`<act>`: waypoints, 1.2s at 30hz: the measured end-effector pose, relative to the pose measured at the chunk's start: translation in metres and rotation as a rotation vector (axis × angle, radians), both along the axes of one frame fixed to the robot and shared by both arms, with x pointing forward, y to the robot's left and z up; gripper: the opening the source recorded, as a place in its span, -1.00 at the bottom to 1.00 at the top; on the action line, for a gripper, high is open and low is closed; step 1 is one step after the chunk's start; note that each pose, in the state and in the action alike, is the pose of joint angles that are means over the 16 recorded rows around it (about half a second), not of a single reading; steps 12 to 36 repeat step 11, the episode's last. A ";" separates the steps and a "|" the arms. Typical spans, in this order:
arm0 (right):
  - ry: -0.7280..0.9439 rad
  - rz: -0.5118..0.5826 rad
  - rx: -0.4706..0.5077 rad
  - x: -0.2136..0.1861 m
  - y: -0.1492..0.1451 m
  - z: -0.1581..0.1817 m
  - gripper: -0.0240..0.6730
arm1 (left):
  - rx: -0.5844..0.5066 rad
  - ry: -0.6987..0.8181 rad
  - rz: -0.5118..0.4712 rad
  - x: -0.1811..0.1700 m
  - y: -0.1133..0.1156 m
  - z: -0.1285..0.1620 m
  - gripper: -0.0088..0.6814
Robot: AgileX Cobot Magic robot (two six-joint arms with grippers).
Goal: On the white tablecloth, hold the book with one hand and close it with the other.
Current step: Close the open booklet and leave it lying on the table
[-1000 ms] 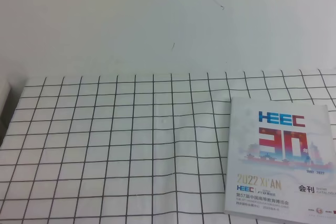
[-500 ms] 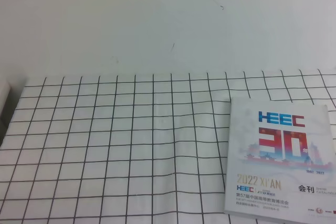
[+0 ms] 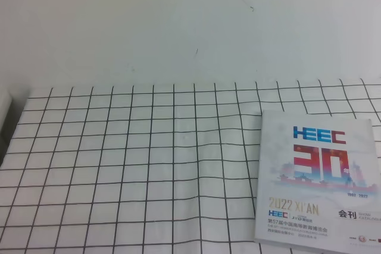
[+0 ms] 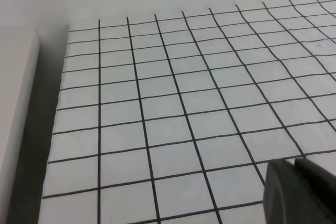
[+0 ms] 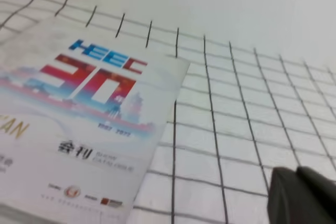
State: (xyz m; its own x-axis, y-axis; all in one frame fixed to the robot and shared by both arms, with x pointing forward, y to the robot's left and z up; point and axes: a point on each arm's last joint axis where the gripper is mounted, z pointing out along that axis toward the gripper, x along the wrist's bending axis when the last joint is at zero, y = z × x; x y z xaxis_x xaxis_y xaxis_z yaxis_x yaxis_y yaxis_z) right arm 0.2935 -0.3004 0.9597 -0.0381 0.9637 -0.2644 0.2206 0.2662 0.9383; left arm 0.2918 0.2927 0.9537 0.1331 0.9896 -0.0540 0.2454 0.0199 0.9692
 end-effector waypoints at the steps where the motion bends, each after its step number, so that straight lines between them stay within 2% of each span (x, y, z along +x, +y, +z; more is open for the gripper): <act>1: 0.001 -0.004 0.008 0.000 0.000 -0.002 -0.94 | 0.000 0.000 0.000 0.000 0.000 0.000 -0.98; 11: 0.033 -0.023 0.081 -0.001 0.000 -0.009 -0.94 | -0.003 0.000 0.001 0.000 0.000 0.000 -0.98; 36: 0.033 -0.023 0.081 -0.001 0.000 -0.009 -0.94 | -0.003 0.000 0.001 0.000 0.000 0.000 -0.98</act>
